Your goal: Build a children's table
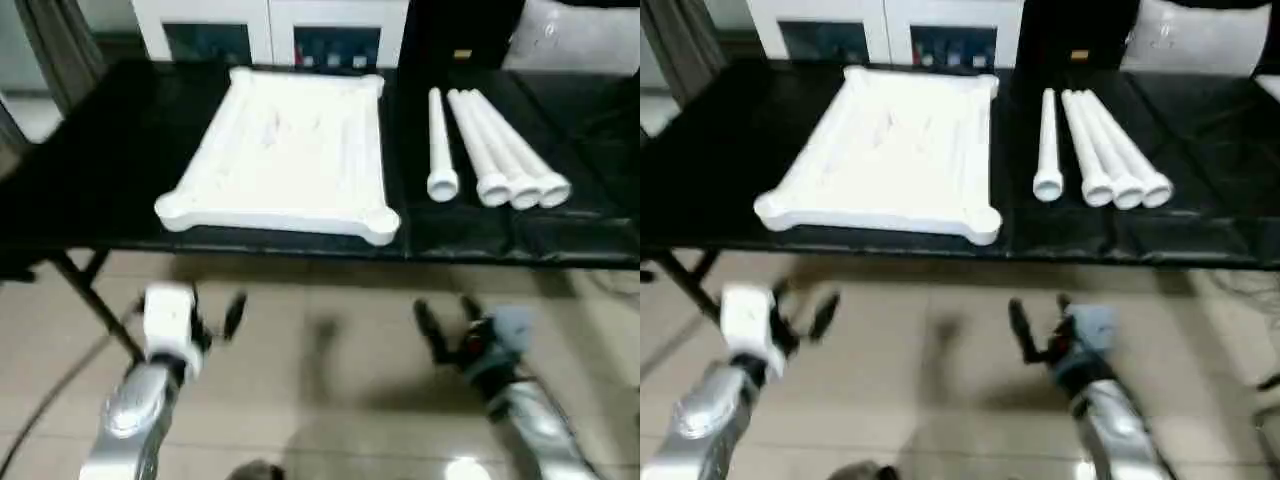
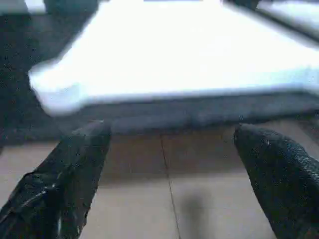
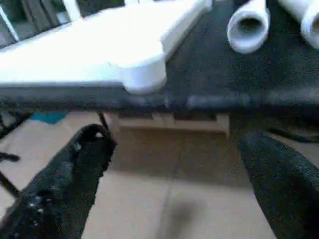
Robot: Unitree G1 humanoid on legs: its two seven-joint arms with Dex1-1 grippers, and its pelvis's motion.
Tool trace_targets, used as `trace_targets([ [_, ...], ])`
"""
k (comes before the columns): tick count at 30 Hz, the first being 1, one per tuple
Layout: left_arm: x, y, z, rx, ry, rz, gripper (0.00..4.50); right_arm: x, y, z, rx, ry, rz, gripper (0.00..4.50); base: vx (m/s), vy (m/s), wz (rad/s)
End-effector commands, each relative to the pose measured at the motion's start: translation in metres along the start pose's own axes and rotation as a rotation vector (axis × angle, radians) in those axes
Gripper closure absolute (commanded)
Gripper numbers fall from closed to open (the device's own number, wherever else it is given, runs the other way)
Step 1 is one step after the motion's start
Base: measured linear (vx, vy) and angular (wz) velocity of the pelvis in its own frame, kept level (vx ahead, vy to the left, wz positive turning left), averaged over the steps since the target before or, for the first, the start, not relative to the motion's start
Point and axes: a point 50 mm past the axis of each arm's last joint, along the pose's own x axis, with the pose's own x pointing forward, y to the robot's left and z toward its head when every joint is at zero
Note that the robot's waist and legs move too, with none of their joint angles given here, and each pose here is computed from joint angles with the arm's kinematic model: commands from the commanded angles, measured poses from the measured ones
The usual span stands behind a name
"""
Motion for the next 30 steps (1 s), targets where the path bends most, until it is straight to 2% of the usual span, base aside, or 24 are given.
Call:
trace_targets([
  [1, -0.001, -0.002, 0.009, -0.014, -0.002, -0.010, 0.05, -0.004, -0.003, 0.015, -0.023, -0.019, -0.043, 0.00, 0.000, 0.000, 0.00],
  [4, 0.000, -0.006, 0.026, 0.008, -0.043, -0.031, 0.05, -0.009, -0.005, 0.031, -0.082, -0.022, -0.101, 0.00, 0.000, 0.000, 0.00],
  [5, 0.002, -0.007, 0.031, 0.012, -0.049, -0.028, 0.05, -0.008, -0.004, 0.037, -0.071, -0.029, -0.089, 0.00, 0.000, 0.000, 0.00],
  [6, 0.010, -0.003, 0.042, -0.007, -0.087, 0.025, 0.05, -0.003, -0.001, 0.051, -0.114, -0.086, -0.117, 0.00, 0.000, 0.000, 0.00],
  [7, 0.010, -0.003, 0.042, -0.007, -0.087, 0.025, 0.05, -0.003, -0.001, 0.051, -0.114, -0.086, -0.117, 0.00, 0.000, 0.000, 0.00],
  [8, 0.013, 0.002, 0.048, -0.039, -0.089, 0.078, 0.05, 0.000, 0.006, 0.063, -0.143, -0.153, -0.096, 0.00, 0.000, 0.000, 0.00],
  [9, 0.014, 0.003, 0.051, -0.048, -0.090, 0.091, 0.05, 0.002, 0.009, 0.066, -0.162, -0.172, -0.080, 0.00, 0.000, 0.000, 0.00],
  [10, 0.016, 0.004, 0.052, -0.058, -0.078, 0.093, 0.05, 0.004, 0.010, 0.065, -0.191, -0.137, -0.094, 0.00, 0.000, 0.000, 0.00],
  [11, 0.019, 0.005, 0.054, -0.050, -0.074, 0.095, 0.05, 0.009, 0.012, 0.061, -0.181, -0.064, -0.108, 0.00, 0.000, 0.000, 0.00],
  [12, 0.020, 0.006, 0.056, -0.040, -0.085, 0.088, 0.05, 0.012, 0.016, 0.060, -0.153, -0.046, -0.090, 0.00, 0.000, 0.000, 0.00],
  [13, 0.020, 0.006, 0.056, -0.040, -0.085, 0.088, 0.05, 0.012, 0.016, 0.060, -0.153, -0.046, -0.090, 0.00, 0.000, 0.000, 0.00],
  [14, 0.021, 0.002, 0.059, 0.000, -0.083, 0.053, 0.05, 0.014, 0.026, 0.063, -0.130, -0.054, -0.009, 0.00, 0.000, 0.000, 0.00],
  [19, 0.030, 0.005, 0.061, -0.022, -0.048, 0.062, 0.05, 0.027, 0.031, 0.071, -0.112, -0.081, -0.041, 0.00, 0.000, 0.000, 0.00],
  [20, 0.036, 0.003, 0.060, -0.004, -0.019, 0.070, 0.05, 0.033, 0.034, 0.074, -0.126, -0.100, -0.035, 0.00, 0.000, 0.000, 0.00],
  [22, 0.038, -0.003, 0.063, -0.006, -0.035, 0.035, 0.05, 0.036, 0.039, 0.077, -0.117, -0.122, -0.023, 0.00, 0.000, 0.000, 0.00],
  [24, 0.038, -0.011, 0.063, -0.025, -0.041, -0.010, 0.05, 0.038, 0.042, 0.075, -0.093, -0.090, 0.010, 0.00, 0.000, 0.000, 0.00],
  [29, 0.041, -0.023, 0.056, -0.009, -0.025, -0.027, 0.05, 0.044, 0.034, 0.073, -0.030, -0.072, -0.054, 0.00, 0.011, 0.001, 0.00],
  [30, 0.041, -0.024, 0.053, -0.003, -0.012, -0.012, 0.05, 0.045, 0.033, 0.069, -0.026, -0.041, -0.045, 0.00, 0.000, 0.000, 0.00],
])
